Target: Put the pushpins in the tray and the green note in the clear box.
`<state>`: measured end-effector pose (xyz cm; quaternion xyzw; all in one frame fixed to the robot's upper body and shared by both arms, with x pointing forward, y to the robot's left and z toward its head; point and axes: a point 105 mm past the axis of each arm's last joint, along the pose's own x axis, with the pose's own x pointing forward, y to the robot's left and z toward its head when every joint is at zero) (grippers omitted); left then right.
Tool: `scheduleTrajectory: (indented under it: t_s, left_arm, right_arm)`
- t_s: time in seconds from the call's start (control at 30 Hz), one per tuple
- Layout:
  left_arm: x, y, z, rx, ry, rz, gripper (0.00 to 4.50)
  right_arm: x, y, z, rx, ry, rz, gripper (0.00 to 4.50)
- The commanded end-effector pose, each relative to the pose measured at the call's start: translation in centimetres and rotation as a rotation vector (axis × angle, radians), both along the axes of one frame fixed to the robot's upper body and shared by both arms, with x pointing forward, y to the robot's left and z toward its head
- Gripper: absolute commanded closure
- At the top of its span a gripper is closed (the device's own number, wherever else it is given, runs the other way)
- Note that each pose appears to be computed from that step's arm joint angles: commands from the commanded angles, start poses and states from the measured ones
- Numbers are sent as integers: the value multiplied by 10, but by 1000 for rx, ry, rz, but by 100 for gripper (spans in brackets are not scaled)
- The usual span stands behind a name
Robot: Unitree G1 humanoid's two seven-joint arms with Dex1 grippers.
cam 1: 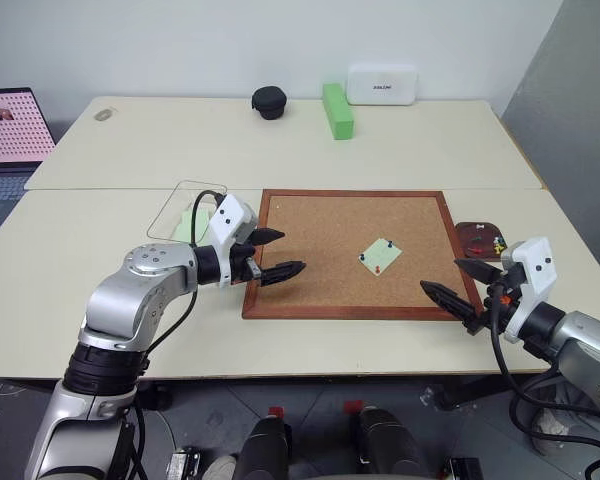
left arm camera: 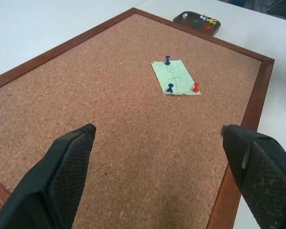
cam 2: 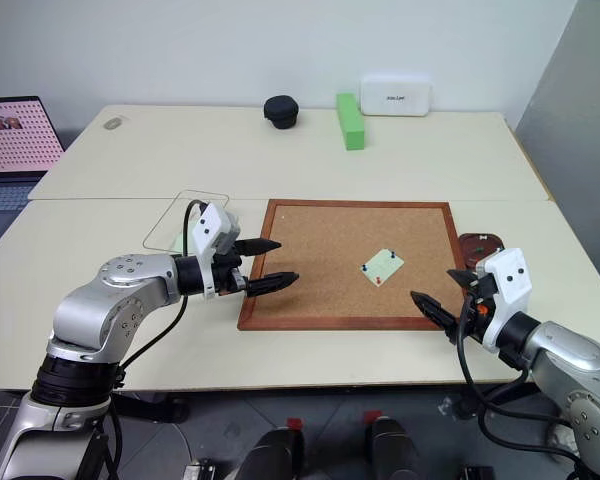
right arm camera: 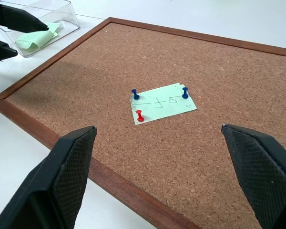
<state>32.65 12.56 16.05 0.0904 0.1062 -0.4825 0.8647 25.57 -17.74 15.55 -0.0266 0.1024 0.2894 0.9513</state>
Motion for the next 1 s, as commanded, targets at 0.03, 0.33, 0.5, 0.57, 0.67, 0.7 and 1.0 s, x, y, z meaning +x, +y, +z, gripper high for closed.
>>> scheduleTrajectory:
  t_s: [0.03,0.33,0.5,0.57,0.67,0.7,1.0]
  left_arm:
    - [1,-2,5,0,-41,-12,4]
    - [4,4,-11,-5,-21,-2,4]
    - [15,11,-10,-14,-47,41,4]
    - [17,10,-7,-37,-53,41,4]
    - [18,4,-4,-55,-70,23,4]
    - [19,1,-3,-59,-80,13,21]
    - [32,-33,-28,-63,-110,-39,183]
  right_arm:
    - [-2,5,11,-5,-60,16,5]
    - [-1,6,8,-19,-63,10,5]
    - [1,6,7,-28,-65,7,5]
    - [4,7,5,-30,-68,3,5]
    - [12,8,-2,-76,-78,-5,5]
    - [15,9,-4,-87,-82,-5,2]
    - [58,16,-10,-90,-157,-71,0]
